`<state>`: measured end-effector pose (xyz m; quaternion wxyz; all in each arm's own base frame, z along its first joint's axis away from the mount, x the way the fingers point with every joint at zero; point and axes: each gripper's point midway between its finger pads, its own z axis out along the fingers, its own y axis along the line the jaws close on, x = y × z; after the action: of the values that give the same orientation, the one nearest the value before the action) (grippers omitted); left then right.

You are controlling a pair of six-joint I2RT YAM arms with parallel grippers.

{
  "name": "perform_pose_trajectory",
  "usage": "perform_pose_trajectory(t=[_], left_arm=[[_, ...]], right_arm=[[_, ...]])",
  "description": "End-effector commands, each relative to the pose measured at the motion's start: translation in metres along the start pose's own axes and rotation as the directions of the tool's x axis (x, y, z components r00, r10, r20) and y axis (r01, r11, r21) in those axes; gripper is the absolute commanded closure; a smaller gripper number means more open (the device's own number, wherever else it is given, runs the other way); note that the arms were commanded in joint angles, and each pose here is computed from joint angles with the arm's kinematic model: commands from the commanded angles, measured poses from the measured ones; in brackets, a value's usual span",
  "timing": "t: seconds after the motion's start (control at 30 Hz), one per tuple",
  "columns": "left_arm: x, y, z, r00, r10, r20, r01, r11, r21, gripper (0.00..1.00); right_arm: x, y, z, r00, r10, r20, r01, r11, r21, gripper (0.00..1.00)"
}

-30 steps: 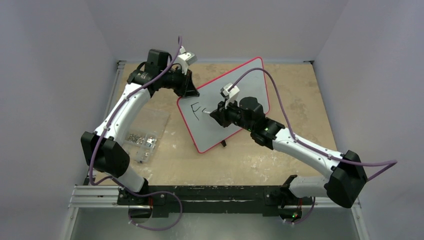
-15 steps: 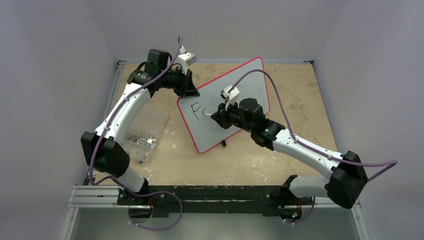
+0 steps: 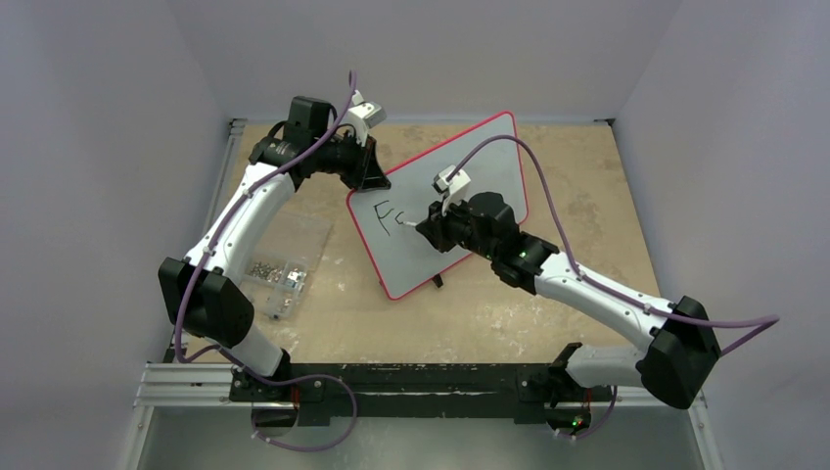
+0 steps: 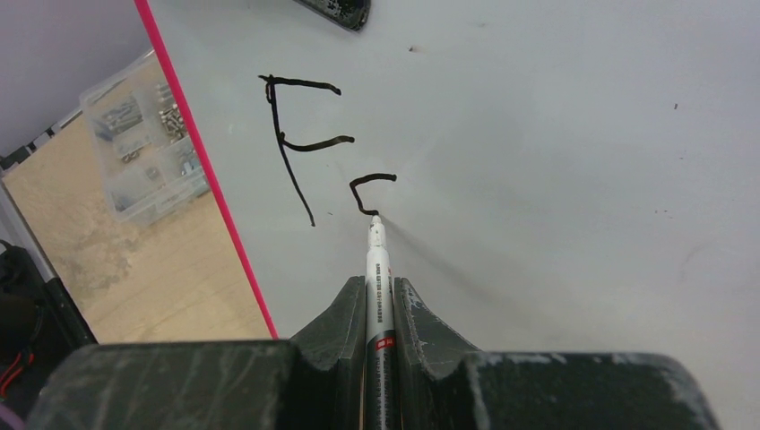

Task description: Write a sentence on the whiteboard

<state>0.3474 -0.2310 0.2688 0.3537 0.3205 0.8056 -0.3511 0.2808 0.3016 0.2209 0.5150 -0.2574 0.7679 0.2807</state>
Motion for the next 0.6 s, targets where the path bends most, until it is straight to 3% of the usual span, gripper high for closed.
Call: perform_pose_trajectory(t=[0.0,0.57], left_arm=[[-0.011,0.011,-0.009,0.996,0.081,0.032,-0.077,0.992,-0.095,1.00],[-0.011,0.011,-0.008,0.997,0.077,0.031,-0.074,0.993,-0.090,1.00]], right_arm=[[-0.034,-0.016,-0.003,0.997,-0.016,0.077,0.009,0.995,0.101,1.00],[-0.052,-0.013,0.003,0.994,-0.016,0.105,0.007,0.996,0.091,1.00]])
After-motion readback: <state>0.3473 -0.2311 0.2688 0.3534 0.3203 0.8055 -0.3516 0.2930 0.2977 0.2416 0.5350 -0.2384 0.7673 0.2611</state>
